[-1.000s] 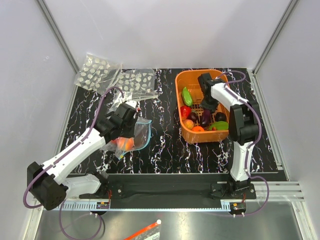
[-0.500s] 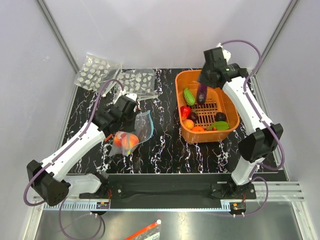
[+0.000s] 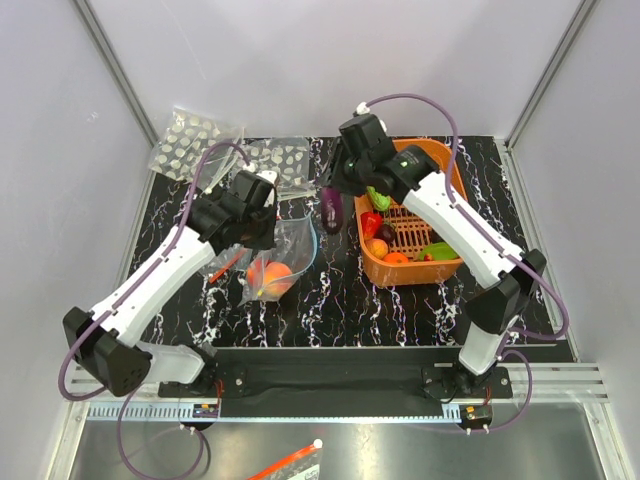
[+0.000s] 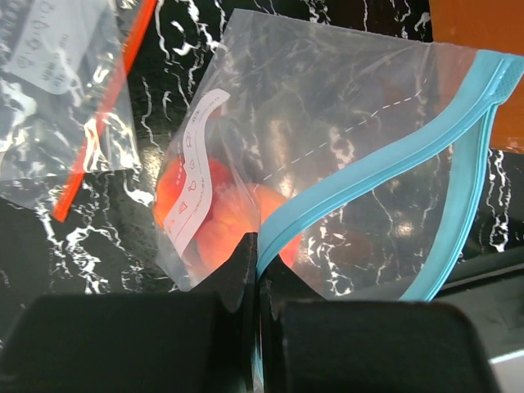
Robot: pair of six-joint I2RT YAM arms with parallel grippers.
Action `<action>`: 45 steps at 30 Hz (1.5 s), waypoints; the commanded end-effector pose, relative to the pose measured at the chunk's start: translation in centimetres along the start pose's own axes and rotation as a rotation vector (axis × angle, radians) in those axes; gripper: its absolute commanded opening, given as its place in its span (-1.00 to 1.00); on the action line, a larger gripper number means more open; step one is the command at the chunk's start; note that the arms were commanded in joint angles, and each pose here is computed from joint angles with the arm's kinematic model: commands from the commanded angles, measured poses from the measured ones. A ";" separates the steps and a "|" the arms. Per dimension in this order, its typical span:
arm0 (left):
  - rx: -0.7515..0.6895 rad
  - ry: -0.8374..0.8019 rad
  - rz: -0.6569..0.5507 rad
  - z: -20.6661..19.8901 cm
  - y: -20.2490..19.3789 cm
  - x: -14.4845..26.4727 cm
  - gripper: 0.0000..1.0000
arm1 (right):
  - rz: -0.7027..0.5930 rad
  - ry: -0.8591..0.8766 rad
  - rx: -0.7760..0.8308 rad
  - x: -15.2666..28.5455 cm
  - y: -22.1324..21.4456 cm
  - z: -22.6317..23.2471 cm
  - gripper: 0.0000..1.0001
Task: Place the food in the zip-top bag and seal the zipper
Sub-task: Place the fake vegetable in the zipper food storage bag.
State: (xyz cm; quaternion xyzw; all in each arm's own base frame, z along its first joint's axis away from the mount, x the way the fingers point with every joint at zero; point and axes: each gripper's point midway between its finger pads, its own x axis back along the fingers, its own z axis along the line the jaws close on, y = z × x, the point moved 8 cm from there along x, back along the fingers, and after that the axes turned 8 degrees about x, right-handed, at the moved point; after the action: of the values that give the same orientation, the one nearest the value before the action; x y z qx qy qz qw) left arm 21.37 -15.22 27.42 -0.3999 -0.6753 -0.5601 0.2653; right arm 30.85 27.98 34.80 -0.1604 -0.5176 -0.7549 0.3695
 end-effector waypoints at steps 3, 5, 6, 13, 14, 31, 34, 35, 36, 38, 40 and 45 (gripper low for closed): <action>0.031 -0.105 -0.010 -1.6 1.8 0.0 -1.00 | 0.011 0.194 -0.013 1.7 -1.1 4.0 -0.43; 0.036 -0.100 -0.016 -1.6 2.2 -0.1 -1.00 | 0.035 0.196 -0.032 2.3 -1.9 4.1 -0.44; 0.041 -0.103 -0.020 -1.7 2.5 -0.2 -1.00 | 0.034 0.197 -0.035 2.7 -2.1 4.2 -0.45; 0.086 -0.224 0.061 -2.7 2.5 0.7 -1.00 | -0.069 0.314 -0.026 2.8 -2.8 5.1 -0.45; 0.092 -0.253 0.080 -2.9 2.3 1.0 -1.00 | -0.075 0.315 -0.025 2.6 -3.3 4.7 -0.45; 0.258 -0.502 0.277 -3.7 0.5 2.7 -1.00 | -0.266 0.338 0.171 1.0 -5.8 2.5 -0.26; 0.275 -0.503 0.270 -3.6 0.9 2.8 -1.00 | -0.280 0.311 0.171 1.6 -6.1 2.4 -0.13; 0.280 -0.498 0.264 -3.5 1.0 2.7 -1.00 | -0.280 0.304 0.176 1.7 -6.2 2.5 -0.09; 0.285 -0.492 0.264 -3.3 1.0 2.6 -1.00 | -0.279 0.298 0.181 2.0 -6.3 2.7 0.04; 0.290 -0.489 0.261 -3.2 1.2 2.3 -1.00 | -0.262 0.282 0.195 2.2 -6.6 2.9 0.14; 0.291 -0.493 0.257 -3.2 1.3 2.3 -1.00 | -0.246 0.271 0.200 2.5 -7.1 3.1 0.34; 0.285 -0.496 0.239 -3.0 1.6 2.5 -1.00 | -0.225 0.251 0.186 2.6 -7.8 2.8 0.37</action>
State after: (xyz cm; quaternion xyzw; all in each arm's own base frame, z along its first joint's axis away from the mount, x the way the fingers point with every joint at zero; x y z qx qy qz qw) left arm 21.17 -17.37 29.21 -0.5559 -0.7250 -0.3163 0.2556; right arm 23.44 31.69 30.18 0.0210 -0.5542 -0.7376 0.3851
